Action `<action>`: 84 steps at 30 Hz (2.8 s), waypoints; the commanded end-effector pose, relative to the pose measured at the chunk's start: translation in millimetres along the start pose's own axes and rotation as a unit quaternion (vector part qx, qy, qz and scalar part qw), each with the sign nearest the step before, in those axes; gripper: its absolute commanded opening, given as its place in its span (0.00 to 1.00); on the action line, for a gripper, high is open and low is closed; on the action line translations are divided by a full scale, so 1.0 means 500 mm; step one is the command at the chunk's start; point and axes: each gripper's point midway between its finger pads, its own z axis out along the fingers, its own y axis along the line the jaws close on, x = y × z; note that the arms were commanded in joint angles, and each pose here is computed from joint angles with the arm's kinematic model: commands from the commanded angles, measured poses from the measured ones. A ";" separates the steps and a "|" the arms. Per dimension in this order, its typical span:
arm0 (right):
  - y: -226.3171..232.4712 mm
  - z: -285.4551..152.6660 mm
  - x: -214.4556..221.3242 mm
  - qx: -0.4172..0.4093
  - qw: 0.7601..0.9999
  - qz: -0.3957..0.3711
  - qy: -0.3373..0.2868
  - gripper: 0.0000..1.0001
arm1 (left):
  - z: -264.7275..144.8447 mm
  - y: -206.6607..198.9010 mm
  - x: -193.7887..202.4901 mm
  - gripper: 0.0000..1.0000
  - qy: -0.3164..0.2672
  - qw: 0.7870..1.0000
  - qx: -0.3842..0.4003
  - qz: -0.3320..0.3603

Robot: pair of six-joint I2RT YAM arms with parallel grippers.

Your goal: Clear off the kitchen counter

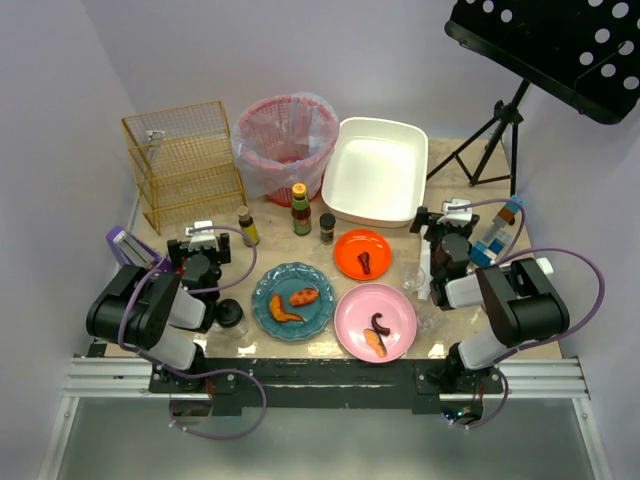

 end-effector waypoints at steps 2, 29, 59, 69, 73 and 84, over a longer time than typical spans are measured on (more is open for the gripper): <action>0.007 0.012 -0.159 -0.005 0.989 0.045 -0.144 0.98 | 0.012 0.009 -0.109 1.00 -0.102 0.993 -0.015 -0.062; 0.006 0.063 -0.184 0.033 0.995 0.057 -0.075 0.98 | 0.010 0.015 -0.112 1.00 -0.102 0.992 -0.020 -0.066; 0.144 0.048 -0.292 -0.137 0.983 0.125 -0.017 0.98 | 0.004 0.031 -0.271 1.00 -0.068 0.993 -0.055 -0.076; 0.146 0.037 -0.279 -0.125 0.978 0.163 0.044 0.98 | -0.023 0.023 -0.371 1.00 -0.047 0.996 -0.005 -0.075; 0.137 0.031 -0.275 -0.107 0.976 0.178 0.062 0.98 | -0.031 0.008 -0.418 1.00 -0.033 0.997 0.032 -0.061; 0.115 0.026 -0.253 -0.068 0.977 0.179 0.098 0.98 | -0.049 -0.023 -0.500 1.00 0.029 0.992 0.089 -0.084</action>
